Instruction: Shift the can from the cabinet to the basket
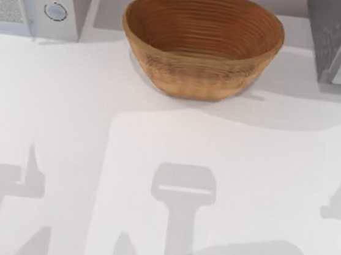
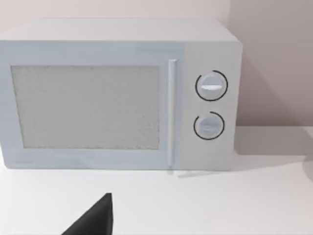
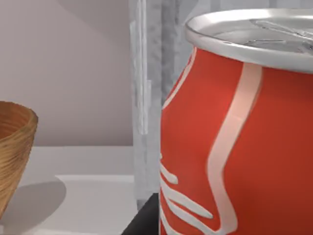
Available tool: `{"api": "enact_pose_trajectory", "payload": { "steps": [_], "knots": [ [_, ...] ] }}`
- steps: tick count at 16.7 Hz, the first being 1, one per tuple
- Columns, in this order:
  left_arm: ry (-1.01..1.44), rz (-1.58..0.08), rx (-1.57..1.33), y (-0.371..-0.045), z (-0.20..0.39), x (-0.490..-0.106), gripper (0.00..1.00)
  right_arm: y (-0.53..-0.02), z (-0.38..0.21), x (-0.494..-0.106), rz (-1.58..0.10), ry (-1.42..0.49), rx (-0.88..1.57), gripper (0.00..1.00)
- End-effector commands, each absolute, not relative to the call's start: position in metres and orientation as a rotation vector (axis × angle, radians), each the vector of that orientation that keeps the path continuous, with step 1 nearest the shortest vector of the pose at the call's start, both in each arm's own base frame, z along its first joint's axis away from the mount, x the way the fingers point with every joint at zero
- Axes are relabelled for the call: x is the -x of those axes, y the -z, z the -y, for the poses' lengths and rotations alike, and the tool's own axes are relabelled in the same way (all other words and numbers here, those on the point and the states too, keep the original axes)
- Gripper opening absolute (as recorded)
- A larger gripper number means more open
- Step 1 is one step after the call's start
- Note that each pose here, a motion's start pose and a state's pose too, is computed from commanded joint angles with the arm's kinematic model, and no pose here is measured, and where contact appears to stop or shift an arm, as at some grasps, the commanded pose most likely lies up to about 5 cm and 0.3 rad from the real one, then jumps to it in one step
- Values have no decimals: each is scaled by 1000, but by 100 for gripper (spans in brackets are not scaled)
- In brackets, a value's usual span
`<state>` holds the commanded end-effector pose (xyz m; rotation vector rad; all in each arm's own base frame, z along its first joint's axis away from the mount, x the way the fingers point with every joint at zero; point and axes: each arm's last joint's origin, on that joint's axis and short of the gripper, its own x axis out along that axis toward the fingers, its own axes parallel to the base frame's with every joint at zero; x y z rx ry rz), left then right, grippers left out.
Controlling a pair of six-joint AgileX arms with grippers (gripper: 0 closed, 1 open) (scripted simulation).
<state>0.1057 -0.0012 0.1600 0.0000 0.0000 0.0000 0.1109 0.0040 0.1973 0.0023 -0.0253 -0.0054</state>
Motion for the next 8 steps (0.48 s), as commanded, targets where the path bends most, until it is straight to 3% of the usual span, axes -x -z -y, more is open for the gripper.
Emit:
{"api": "enact_pose_trajectory", "payload": {
  "steps": [4,8],
  "knots": [
    [0,0,0,-160,1,-106,100,-255,-18,-139,35,6,-4,0],
    [0,0,0,-160,1,-106,100,-298,-56,-206,-6,2,5,0]
  ]
}}
